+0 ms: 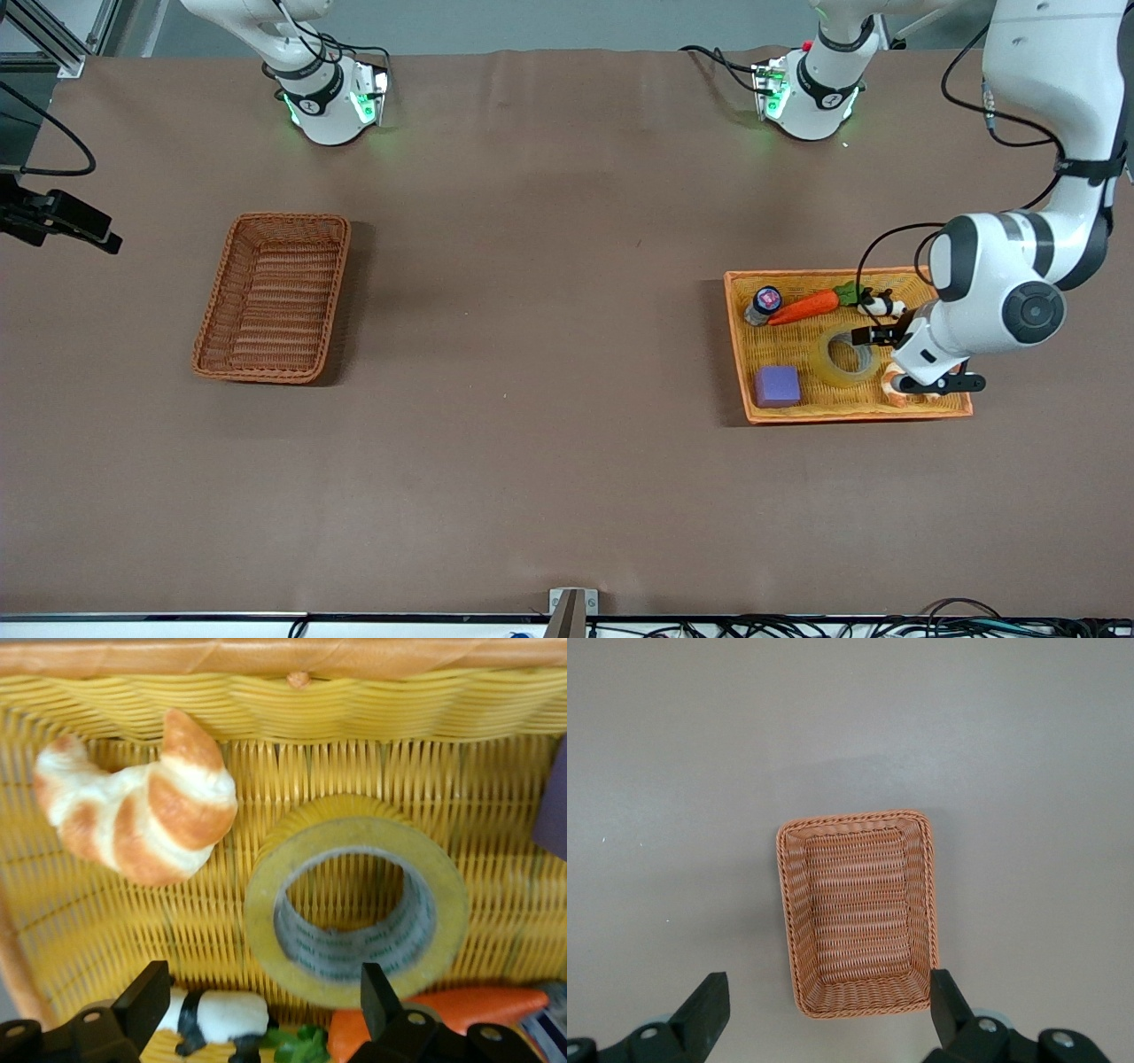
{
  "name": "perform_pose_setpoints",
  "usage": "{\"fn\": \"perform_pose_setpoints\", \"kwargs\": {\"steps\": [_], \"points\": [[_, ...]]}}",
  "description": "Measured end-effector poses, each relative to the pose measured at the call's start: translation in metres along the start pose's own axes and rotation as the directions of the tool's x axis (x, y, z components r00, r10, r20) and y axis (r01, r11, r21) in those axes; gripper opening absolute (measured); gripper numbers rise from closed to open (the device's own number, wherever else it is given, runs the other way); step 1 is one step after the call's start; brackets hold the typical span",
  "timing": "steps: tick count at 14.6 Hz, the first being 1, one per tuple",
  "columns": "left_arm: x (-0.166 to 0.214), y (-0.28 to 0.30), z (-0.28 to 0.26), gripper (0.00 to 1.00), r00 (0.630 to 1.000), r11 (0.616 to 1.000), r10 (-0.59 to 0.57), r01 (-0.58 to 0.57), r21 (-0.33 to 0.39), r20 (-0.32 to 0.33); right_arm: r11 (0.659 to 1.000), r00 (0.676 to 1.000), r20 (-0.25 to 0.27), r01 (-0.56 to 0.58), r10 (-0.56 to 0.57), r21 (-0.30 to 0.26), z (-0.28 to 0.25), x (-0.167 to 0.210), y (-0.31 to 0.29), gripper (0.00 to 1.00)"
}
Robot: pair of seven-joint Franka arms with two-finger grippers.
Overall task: Move tape to another basket
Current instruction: 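Lower the left gripper onto the tape roll and close on it, then lift the tape roll with the left gripper toward the table middle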
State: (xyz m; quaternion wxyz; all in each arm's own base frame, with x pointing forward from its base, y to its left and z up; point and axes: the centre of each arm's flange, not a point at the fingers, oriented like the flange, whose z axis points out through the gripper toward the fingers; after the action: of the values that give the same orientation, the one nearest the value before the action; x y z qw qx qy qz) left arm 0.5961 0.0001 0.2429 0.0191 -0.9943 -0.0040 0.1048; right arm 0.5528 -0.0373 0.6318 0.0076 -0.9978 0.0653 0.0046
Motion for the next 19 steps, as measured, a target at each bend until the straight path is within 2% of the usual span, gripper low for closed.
{"fn": "perform_pose_setpoints", "kwargs": {"steps": [6, 13, 16, 19], "points": [[0.012, 0.002, 0.034, 0.90, 1.000, 1.000, 0.003, -0.003, -0.001, -0.028, 1.000, 1.000, 0.000, 0.000, 0.000, 0.000, 0.000, 0.000, 0.000, 1.00], [0.013, 0.002, 0.033, 0.21, 0.999, 1.000, 0.002, -0.002, -0.001, -0.044, 1.000, 1.000, 0.000, 0.000, 0.000, 0.000, 0.000, 0.000, 0.000, 1.00], [0.008, 0.002, -0.013, 0.21, 0.998, 1.000, 0.002, -0.002, -0.002, -0.058, 1.000, 1.000, 0.001, 0.000, 0.000, 0.000, 0.000, 0.000, 0.000, 1.00], [-0.001, 0.021, -0.097, 0.21, 0.998, 1.000, 0.022, -0.023, -0.006, -0.064, 1.000, 1.000, 0.001, 0.000, 0.000, 0.000, 0.000, 0.000, 0.000, 1.00]]}}
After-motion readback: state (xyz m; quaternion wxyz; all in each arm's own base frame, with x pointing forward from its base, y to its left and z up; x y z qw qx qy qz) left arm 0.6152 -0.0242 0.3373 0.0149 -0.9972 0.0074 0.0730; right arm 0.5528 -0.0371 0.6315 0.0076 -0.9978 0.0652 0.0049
